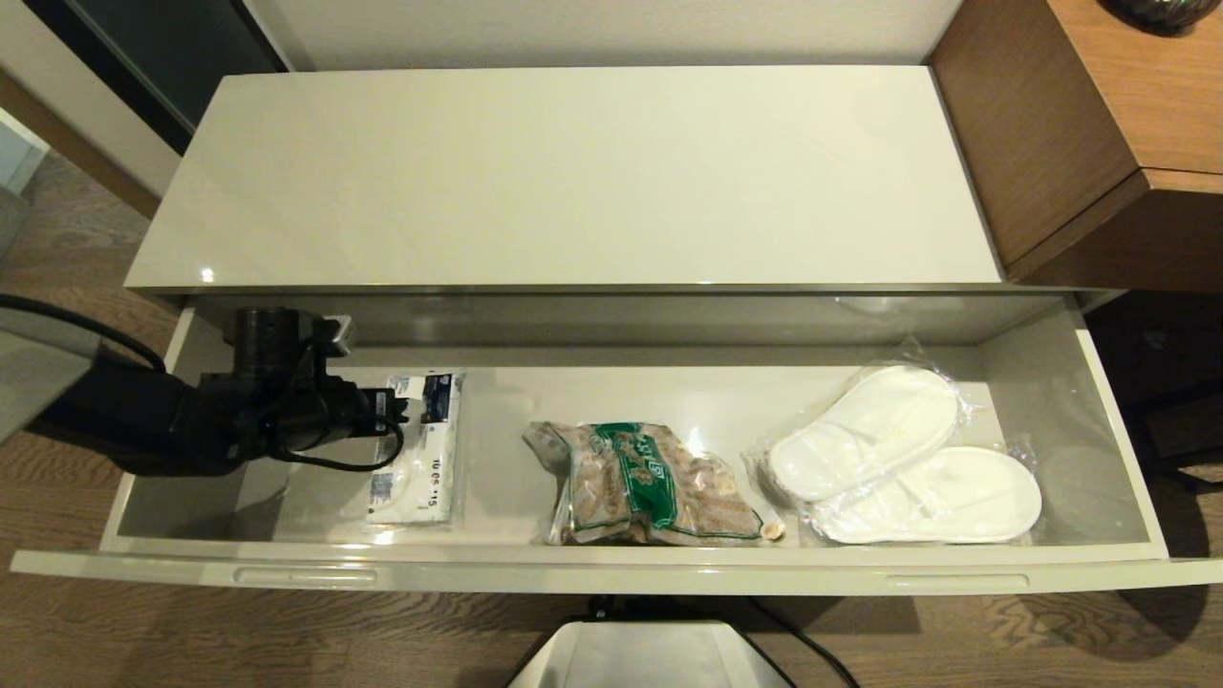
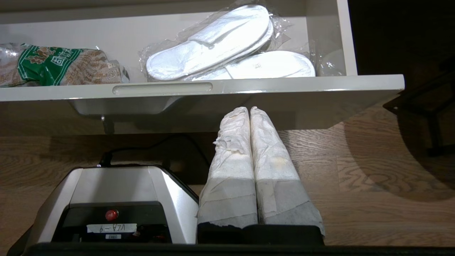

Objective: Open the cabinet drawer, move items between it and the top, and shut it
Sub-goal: Take out the tissue from the drawer

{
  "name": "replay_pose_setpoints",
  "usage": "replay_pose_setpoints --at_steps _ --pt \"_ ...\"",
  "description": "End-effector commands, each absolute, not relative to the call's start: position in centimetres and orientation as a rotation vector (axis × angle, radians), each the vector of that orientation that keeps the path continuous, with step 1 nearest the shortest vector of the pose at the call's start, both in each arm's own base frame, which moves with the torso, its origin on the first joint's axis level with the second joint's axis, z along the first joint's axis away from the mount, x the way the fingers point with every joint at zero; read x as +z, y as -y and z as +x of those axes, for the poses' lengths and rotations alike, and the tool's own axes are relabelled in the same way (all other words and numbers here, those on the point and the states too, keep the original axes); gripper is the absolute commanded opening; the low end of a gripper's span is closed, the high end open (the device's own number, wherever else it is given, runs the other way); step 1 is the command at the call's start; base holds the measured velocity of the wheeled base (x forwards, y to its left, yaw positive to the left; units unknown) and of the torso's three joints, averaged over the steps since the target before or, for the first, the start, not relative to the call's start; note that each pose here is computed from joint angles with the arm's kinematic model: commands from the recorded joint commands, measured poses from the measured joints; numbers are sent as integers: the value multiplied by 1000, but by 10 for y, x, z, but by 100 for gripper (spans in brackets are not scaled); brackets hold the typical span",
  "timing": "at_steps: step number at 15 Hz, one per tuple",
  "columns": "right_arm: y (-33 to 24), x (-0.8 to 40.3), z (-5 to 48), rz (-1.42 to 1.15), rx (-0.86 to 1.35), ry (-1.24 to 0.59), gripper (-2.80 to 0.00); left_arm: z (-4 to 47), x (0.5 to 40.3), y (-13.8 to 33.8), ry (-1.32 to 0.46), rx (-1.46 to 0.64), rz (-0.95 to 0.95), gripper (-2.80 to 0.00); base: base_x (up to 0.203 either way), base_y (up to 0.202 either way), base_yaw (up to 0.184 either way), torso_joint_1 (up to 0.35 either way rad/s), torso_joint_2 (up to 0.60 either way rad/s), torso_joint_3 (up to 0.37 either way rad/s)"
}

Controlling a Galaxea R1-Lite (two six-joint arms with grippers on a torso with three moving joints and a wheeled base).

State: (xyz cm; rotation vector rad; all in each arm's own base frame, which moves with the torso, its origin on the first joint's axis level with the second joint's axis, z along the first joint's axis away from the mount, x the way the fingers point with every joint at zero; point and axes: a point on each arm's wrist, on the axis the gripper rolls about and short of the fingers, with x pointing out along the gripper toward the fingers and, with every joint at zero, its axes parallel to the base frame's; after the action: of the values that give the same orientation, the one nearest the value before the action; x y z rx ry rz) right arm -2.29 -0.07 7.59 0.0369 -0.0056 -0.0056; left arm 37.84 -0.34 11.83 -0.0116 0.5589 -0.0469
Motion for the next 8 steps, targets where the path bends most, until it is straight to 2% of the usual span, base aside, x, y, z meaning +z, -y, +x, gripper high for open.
replay_pose_setpoints --at_steps 1,6,8 --pt "1 75 -24 37 -4 22 -280 385 103 4 -592 -47 -13 0 0 0 0 0 0 0" --pt "1 75 -24 37 -4 22 -280 399 68 3 -665 -40 -18 0 0 0 0 0 0 0" --pt "1 75 -24 37 -4 22 -280 403 63 4 -631 -44 -11 0 0 0 0 0 0 0"
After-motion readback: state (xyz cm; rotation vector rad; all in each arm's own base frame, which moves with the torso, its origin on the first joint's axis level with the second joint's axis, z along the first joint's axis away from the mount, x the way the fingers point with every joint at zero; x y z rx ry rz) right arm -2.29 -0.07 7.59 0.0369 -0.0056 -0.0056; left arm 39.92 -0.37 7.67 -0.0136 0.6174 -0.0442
